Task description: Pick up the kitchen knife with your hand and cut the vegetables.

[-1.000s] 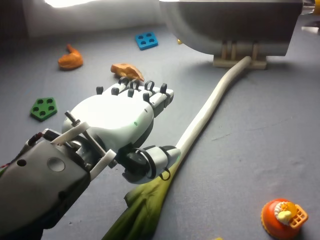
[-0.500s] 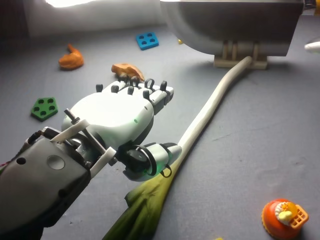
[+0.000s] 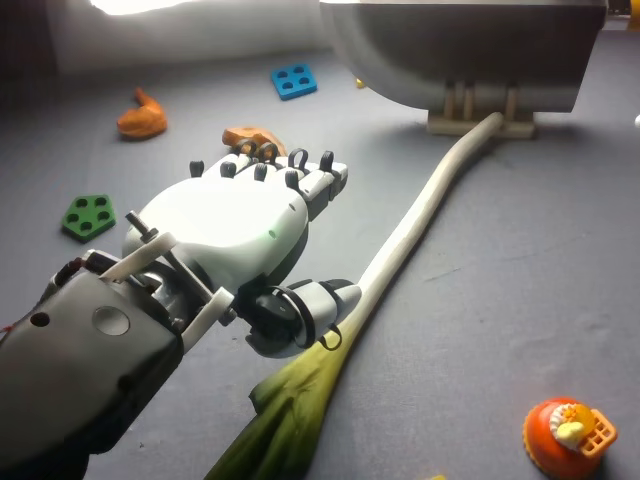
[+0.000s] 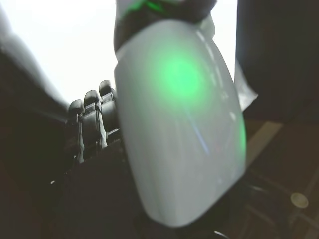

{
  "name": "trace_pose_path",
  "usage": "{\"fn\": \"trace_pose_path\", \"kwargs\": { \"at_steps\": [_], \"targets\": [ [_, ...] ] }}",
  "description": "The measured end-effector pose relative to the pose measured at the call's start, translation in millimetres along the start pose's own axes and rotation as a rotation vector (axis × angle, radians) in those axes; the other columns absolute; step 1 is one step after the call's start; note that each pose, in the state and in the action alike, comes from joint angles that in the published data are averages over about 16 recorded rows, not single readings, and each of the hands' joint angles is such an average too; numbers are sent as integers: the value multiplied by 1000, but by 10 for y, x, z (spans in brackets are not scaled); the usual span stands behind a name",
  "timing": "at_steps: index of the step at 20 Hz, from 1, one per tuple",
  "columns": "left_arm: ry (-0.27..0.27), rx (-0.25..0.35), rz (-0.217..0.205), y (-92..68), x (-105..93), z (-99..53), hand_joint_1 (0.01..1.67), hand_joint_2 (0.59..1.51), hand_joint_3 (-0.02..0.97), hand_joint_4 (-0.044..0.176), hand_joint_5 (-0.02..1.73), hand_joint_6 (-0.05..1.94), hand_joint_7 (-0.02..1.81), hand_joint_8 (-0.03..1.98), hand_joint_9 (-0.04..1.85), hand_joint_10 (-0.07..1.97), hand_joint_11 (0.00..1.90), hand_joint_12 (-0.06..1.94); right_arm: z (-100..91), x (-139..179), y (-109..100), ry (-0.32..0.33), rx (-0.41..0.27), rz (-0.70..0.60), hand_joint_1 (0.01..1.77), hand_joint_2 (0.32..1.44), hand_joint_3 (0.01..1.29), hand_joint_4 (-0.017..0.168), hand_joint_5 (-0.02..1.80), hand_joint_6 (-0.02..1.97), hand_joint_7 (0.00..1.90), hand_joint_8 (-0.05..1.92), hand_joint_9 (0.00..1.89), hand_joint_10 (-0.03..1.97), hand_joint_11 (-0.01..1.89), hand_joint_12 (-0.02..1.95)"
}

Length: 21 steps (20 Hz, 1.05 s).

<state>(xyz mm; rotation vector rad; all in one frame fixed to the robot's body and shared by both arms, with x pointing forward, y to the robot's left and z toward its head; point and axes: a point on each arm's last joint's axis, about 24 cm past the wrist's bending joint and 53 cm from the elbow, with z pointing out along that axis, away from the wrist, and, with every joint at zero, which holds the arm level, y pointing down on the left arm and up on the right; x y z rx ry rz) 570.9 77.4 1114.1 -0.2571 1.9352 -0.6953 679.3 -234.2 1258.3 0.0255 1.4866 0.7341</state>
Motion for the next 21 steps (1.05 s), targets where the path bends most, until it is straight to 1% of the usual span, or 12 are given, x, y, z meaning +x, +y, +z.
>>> {"fn": "trace_pose_path", "kwargs": {
  "at_steps": [2,6,10,12,15,18,21],
  "targets": [
    [-1,4,-8,-36,-1,-14,468,1313,-8,7,132,10,161,6,132,17,16,562,-105,20,81,21,1,-5,594,1005,18,36,107,27,137,17,118,71,13,516],
    [2,14,-21,-109,7,-50,487,1306,-7,7,151,10,178,6,137,16,16,564,-269,62,212,54,0,-17,455,1102,19,18,219,63,295,21,217,285,22,953],
    [4,24,-31,-175,13,-84,496,1299,-8,7,168,9,190,6,147,16,16,587,-359,80,310,71,-6,-29,354,1181,19,2,334,126,459,30,306,510,37,1394],
    [5,28,-34,-198,16,-98,504,1294,-8,7,178,9,196,7,155,16,17,607,-383,95,350,81,-9,-31,324,1201,18,-2,388,214,533,60,344,657,49,1580],
    [6,30,-35,-212,20,-111,515,1287,-8,8,202,10,229,9,184,19,17,671,-401,109,400,89,-14,-34,298,1217,18,-2,452,434,602,251,383,934,89,1737],
    [7,31,-35,-219,23,-120,519,1285,-8,8,209,11,239,10,190,20,16,693,-404,112,432,92,-20,-36,290,1225,18,-2,482,520,650,308,393,1097,108,1799],
    [6,30,-34,-215,20,-121,523,1283,-8,8,218,11,259,10,208,21,16,738,-396,113,462,94,-26,-37,283,1230,18,-2,489,640,656,397,388,1181,129,1818]
  ]
}}
